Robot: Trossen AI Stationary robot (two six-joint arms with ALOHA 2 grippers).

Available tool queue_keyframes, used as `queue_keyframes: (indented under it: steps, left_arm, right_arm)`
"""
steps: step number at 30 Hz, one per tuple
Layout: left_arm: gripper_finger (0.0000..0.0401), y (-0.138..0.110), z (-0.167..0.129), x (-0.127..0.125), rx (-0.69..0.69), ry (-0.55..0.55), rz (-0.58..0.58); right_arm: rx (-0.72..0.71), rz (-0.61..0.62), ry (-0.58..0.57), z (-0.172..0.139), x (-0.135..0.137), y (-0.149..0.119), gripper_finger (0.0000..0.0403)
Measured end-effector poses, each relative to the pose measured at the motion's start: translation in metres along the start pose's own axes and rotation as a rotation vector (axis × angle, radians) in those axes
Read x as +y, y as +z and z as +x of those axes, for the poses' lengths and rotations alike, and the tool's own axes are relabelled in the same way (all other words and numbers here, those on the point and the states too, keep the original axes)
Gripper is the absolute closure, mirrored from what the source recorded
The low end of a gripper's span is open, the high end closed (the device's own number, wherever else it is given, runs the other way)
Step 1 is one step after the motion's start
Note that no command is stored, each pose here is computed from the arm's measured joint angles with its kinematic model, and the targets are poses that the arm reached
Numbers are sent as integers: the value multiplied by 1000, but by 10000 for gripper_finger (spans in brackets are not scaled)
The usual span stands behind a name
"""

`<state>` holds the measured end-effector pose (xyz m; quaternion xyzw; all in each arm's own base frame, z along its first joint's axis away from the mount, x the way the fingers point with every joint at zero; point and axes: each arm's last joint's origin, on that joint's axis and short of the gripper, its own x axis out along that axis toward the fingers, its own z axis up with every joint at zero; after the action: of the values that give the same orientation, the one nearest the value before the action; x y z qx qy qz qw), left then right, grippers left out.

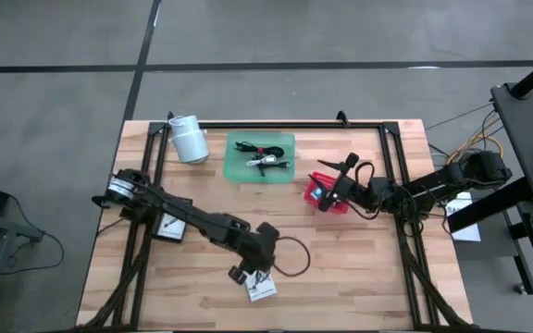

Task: Pick and place items into bin
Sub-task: Put the card reader box into the black basket

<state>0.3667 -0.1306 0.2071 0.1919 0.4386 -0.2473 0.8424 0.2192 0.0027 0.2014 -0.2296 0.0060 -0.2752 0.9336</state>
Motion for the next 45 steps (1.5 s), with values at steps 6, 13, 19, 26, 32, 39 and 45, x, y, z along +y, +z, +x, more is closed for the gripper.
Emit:
queue_keyframes:
  steps: [6,13,19,26,32,39,45]
  left_arm:
    - [244,3,11,-8,-22,-5,42]
    - [244,0,30,-10,-10,-13,77]
    - [244,-5,46,-10,9,-20,91]
    - [244,-7,58,-10,15,-42,100]
    - [254,-7,58,-12,-2,-92,158]
    - [313,-14,69,-9,0,-169,154]
    - [356,-16,72,-5,4,-169,152]
  right_arm:
    - [0,0,0,0,0,0,184]
    - [0,-1,0,0,0,0,184]
    - [0,-1,1,0,0,0,184]
    - [0,-9,2,-1,0,-1,184]
    - [1,-16,2,-1,0,-1,184]
    - [1,-17,2,-1,0,-1,184]
    - [1,-20,2,-1,0,-1,184]
